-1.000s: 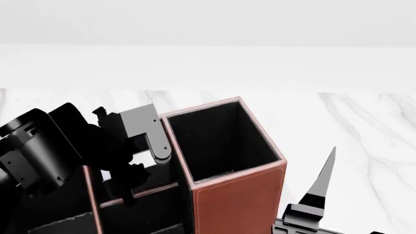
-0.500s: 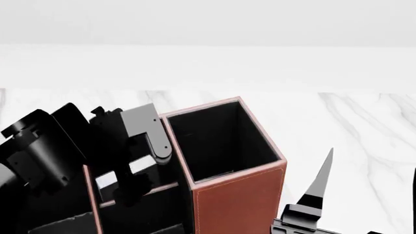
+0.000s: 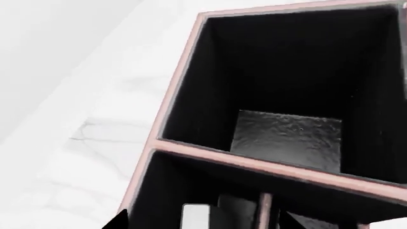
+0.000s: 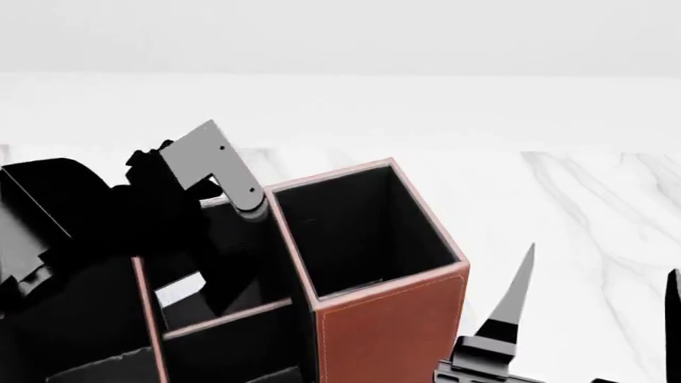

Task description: Pick up the book and place it in the front compartment of the caddy.

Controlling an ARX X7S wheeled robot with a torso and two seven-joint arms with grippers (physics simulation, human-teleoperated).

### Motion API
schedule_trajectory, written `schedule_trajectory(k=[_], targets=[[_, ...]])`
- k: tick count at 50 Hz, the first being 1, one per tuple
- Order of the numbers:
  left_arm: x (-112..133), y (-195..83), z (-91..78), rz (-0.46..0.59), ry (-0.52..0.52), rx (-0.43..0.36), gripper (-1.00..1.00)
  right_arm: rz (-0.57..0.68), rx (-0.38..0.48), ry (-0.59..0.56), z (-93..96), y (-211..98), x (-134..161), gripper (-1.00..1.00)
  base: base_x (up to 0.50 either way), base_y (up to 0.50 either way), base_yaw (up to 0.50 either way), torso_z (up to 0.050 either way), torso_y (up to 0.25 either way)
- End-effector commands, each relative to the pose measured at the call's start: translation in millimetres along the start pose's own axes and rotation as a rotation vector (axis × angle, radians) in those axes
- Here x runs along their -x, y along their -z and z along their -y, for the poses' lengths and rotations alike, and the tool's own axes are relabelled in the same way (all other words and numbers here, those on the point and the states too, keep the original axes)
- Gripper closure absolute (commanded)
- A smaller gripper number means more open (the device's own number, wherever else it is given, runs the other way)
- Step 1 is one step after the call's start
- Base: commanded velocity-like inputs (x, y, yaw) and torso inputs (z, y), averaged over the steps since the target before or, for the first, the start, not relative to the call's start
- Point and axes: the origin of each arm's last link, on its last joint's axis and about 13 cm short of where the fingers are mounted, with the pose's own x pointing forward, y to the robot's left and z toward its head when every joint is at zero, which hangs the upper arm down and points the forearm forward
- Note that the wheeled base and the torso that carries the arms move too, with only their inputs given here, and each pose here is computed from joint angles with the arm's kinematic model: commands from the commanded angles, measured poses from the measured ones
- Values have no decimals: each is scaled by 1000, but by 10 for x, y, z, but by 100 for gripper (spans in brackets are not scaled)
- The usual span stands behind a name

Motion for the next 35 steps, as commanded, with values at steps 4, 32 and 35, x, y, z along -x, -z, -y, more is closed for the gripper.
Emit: schedule_trajectory(k=[4,32,35], targets=[[492,-29,141,284,-131,207,-100,-4,4,-18,-34,17,8,-100,0,0,0,0,0],[692,461,831,844,-652,313,-100,-5,3,-42,-87,23,11,-100,0,0,0,0,0],[770,495,966,867,-668,296,-100,-5,4,-45,-91,22,10,-100,0,0,0,0,0]])
